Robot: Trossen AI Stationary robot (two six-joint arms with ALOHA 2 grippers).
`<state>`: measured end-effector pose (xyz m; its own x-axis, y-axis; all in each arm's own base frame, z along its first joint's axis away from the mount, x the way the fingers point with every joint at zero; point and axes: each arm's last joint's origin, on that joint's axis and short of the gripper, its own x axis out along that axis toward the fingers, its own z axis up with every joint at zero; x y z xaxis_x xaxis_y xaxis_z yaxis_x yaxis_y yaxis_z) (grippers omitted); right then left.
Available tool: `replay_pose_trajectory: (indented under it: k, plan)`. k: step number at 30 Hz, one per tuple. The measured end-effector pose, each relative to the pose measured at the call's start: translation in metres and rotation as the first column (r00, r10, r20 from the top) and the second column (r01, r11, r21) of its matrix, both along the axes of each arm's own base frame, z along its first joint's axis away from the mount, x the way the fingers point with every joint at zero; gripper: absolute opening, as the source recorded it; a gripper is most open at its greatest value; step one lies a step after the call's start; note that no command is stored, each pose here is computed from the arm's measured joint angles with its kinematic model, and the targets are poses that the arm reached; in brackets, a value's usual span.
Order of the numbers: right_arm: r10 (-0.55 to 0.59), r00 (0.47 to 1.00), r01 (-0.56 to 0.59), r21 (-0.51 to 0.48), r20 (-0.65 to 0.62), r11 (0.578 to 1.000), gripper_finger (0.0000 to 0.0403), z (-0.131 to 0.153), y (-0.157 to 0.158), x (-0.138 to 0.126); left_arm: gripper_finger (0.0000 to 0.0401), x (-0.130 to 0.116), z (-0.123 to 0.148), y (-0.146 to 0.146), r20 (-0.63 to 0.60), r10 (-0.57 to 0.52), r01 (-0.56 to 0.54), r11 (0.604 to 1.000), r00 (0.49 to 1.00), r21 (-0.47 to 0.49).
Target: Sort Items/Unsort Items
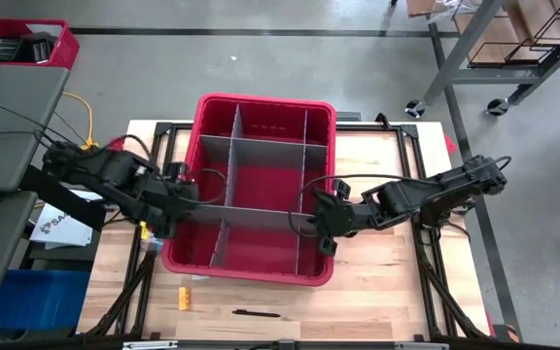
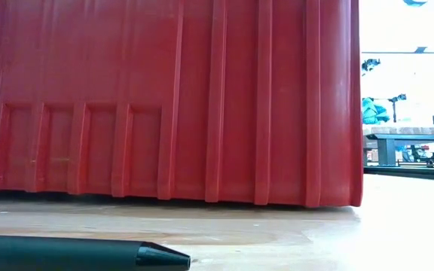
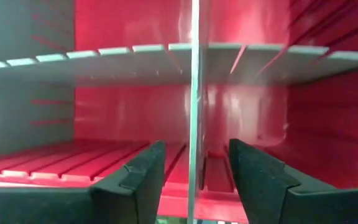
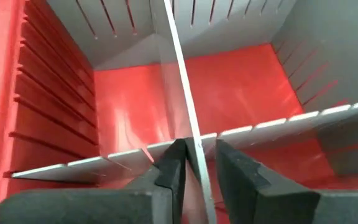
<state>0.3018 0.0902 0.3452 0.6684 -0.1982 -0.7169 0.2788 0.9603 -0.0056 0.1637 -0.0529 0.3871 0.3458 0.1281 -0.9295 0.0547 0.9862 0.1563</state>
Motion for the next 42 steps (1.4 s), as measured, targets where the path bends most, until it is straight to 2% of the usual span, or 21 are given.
replay_pose_trajectory:
  k: [4, 8, 11, 14, 18, 21, 23, 25, 28, 30, 33, 36, 42]
  plan:
    - [0.047, 0.999, -0.046, -0.061, 0.011, 0.997, 0.0076, 0.018, -0.001, -0.002, 0.0191, -0.005, 0.025, 0.002, 0.1, 0.006, -0.004, 1.0, 0.995, -0.018]
    - [0.028, 0.999, -0.024, -0.143, 0.028, 0.989, 0.0077, 0.038, -0.005, -0.007, 0.02, -0.01, 0.043, 0.005, 0.182, 0.019, -0.017, 1.0, 0.983, -0.017]
    - [-0.002, 1.0, 0.006, -0.188, 0.021, 0.982, 0.0077, 0.052, -0.009, -0.014, 0.0202, -0.012, 0.05, 0.005, 0.2, -0.006, 0.016, 0.999, 0.98, -0.047]
    - [-0.009, 0.999, 0.018, -0.187, 0.053, 0.982, 0.0076, 0.067, -0.01, -0.018, 0.0195, -0.013, 0.051, 0.001, 0.188, -0.054, 0.067, 0.996, 0.981, -0.064]
    - [0.017, 0.995, 0.003, -0.194, 0.101, 0.981, 0.0076, 0.086, -0.011, -0.021, 0.0141, -0.011, 0.048, -0.012, 0.171, -0.098, 0.112, 0.991, 0.98, -0.077]
    - [0.023, 0.992, 0.001, -0.188, 0.128, 0.982, 0.0072, 0.097, -0.012, -0.025, 0.0057, -0.012, 0.046, -0.024, 0.158, -0.082, 0.102, 0.987, 0.984, -0.125]
    - [0.02, 0.989, 0.005, -0.169, 0.148, 0.986, 0.0049, 0.103, -0.01, -0.027, 0.0016, -0.012, 0.044, -0.033, 0.122, -0.046, 0.071, 0.975, 0.991, -0.212]
    - [0.027, 0.989, -0.008, -0.131, 0.142, 0.991, 0.0014, 0.105, -0.008, -0.031, 0.0012, -0.011, 0.041, -0.043, 0.058, -0.015, 0.033, 0.95, 0.998, -0.311]
    - [0.035, 0.996, -0.032, -0.04, 0.085, 0.999, 0.0004, 0.099, -0.003, -0.036, 0.0002, -0.007, 0.034, -0.063, -0.048, -0.091, 0.063, 0.907, 0.995, -0.417]
    - [0.072, 0.997, -0.072, -0.006, 0.018, 0.997, 0.0002, 0.091, 0.002, -0.039, 0.0002, 0.002, 0.027, -0.078, -0.049, -0.165, 0.131, 0.906, 0.985, -0.403]
    - [0.108, 0.992, -0.107, 0.012, -0.062, 0.994, 0.0001, 0.078, 0.013, -0.043, 0.0001, 0.018, 0.011, -0.096, -0.09, -0.246, 0.205, 0.924, 0.965, -0.324]
    - [0.122, 0.988, -0.12, 0.027, -0.097, 0.992, 0.0, 0.072, 0.023, -0.049, 0.0001, 0.035, -0.011, -0.108, -0.199, -0.238, 0.189, 0.953, 0.951, -0.236]
    - [0.134, 0.98, -0.133, 0.016, -0.148, 0.991, 0.0, 0.068, 0.037, -0.062, 0.0, 0.053, -0.036, -0.129, -0.304, -0.279, 0.213, 0.949, 0.911, -0.232]
